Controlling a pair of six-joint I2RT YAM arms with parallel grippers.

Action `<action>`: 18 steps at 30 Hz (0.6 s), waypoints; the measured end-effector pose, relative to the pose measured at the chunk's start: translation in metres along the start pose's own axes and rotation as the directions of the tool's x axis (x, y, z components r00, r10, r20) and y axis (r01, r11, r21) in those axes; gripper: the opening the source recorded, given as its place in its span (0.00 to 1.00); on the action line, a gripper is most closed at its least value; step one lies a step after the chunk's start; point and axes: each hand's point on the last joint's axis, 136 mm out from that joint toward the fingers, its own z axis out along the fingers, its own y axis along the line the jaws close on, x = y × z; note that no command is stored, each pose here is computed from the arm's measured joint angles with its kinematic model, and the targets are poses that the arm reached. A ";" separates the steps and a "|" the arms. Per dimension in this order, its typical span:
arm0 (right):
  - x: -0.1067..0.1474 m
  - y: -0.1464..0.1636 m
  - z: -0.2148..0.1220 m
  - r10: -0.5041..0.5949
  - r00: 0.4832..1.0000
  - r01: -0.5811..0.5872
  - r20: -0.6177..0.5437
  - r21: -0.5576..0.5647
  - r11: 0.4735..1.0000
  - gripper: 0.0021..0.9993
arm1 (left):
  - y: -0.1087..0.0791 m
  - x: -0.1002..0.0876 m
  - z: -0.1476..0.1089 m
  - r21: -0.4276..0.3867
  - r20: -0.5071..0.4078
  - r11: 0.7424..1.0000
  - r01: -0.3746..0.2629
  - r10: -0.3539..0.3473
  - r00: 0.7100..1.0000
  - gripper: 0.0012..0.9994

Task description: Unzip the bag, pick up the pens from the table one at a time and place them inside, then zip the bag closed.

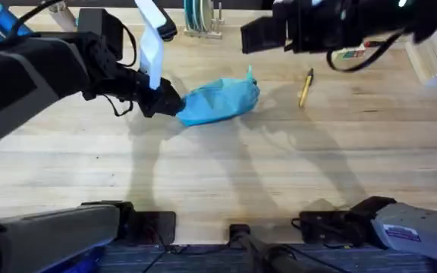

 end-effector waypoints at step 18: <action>-0.012 -0.012 0.027 0.055 0.991 -0.049 -0.124 0.052 0.997 1.00 | 0.000 0.000 0.000 0.000 0.000 1.000 0.000 0.000 1.000 0.04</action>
